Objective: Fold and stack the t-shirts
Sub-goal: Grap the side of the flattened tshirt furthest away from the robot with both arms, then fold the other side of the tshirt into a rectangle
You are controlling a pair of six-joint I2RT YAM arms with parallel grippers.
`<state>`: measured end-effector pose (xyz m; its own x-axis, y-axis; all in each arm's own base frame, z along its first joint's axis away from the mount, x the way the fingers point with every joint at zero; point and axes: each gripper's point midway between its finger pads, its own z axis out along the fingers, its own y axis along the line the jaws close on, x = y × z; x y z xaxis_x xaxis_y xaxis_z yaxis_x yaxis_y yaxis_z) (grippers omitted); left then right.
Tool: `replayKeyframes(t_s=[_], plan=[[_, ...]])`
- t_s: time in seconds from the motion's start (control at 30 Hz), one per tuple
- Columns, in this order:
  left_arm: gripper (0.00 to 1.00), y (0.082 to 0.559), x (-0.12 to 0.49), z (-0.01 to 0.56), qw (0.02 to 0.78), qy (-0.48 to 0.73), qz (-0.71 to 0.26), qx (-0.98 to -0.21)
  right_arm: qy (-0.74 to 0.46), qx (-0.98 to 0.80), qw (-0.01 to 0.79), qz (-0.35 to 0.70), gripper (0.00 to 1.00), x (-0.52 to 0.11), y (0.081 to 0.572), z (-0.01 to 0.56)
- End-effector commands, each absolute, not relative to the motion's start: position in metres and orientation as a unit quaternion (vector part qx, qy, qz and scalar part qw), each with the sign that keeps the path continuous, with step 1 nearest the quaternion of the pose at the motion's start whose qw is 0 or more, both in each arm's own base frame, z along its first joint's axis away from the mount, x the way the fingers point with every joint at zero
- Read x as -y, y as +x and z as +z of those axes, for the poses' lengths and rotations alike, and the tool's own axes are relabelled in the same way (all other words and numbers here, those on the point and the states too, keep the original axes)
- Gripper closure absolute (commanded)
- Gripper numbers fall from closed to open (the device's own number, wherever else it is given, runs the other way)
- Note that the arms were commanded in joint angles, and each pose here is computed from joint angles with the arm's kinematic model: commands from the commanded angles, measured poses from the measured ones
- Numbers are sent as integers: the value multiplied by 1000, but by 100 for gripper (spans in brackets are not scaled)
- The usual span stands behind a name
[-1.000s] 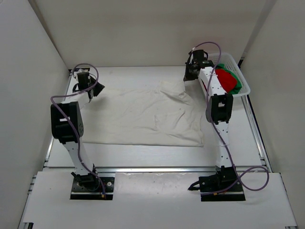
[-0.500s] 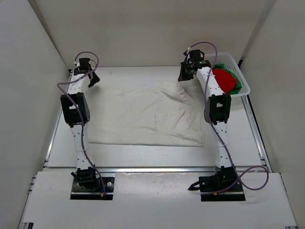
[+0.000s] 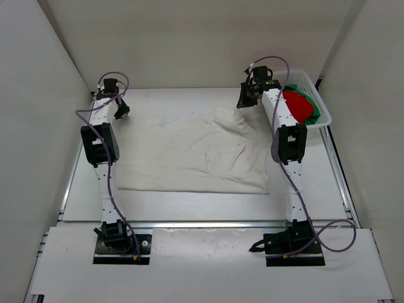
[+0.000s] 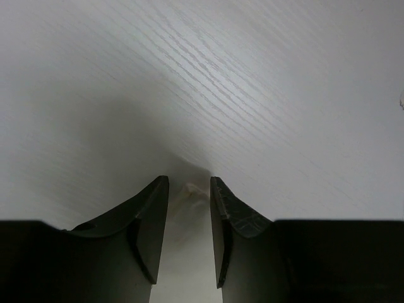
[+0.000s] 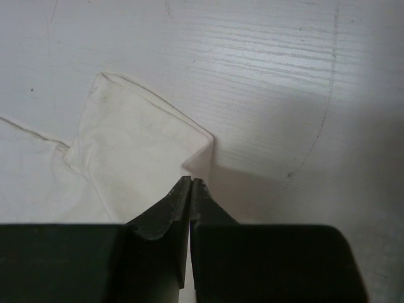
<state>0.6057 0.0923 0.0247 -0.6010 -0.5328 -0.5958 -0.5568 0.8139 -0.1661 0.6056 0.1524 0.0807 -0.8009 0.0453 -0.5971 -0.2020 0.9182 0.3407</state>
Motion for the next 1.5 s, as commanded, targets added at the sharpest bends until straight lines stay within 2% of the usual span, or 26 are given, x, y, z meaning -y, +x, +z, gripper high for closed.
replayKeyframes(t_s=[0.0, 0.07, 0.13, 0.3, 0.37, 0.53, 0.67, 0.8, 1.03, 1.13, 1.23, 1.47], plan=[[56, 599, -99, 36, 322, -303, 33, -896, -43, -917, 338, 207, 100, -152, 615, 101], [55, 600, -91, 34, 322, -294, 31, -899, -43, -918, 338, 204, 100, -147, 614, 103], [61, 601, -89, 33, 324, -297, 24, -898, -44, -918, 341, 196, 100, -146, 614, 105], [91, 608, -84, 47, 338, -300, 4, -892, -53, -922, 340, 179, 100, -140, 607, 112], [100, 611, -81, 52, 345, -308, 1, -887, -57, -924, 336, 176, 99, -138, 602, 115], [100, 608, -78, 86, 374, -305, -8, -876, -88, -917, 336, 197, 100, -152, 581, 146], [100, 606, -76, 113, 396, -307, -29, -865, -104, -892, 343, 277, 100, -171, 558, 198], [100, 592, -81, 142, 420, -317, -60, -848, -117, -895, 360, 235, 100, -174, 534, 230], [100, 553, -74, 154, 429, -329, -100, -835, -106, -941, 281, 160, 100, -172, 488, 187], [100, 535, -82, 153, 430, -340, -116, -828, -117, -932, 312, 142, 100, -177, 471, 188], [100, 520, -84, 144, 418, -345, -125, -831, -100, -938, 300, 145, 100, -160, 437, 172], [100, 500, -87, 126, 403, -369, -145, -825, -54, -936, 324, 128, 100, -142, 406, 159]])
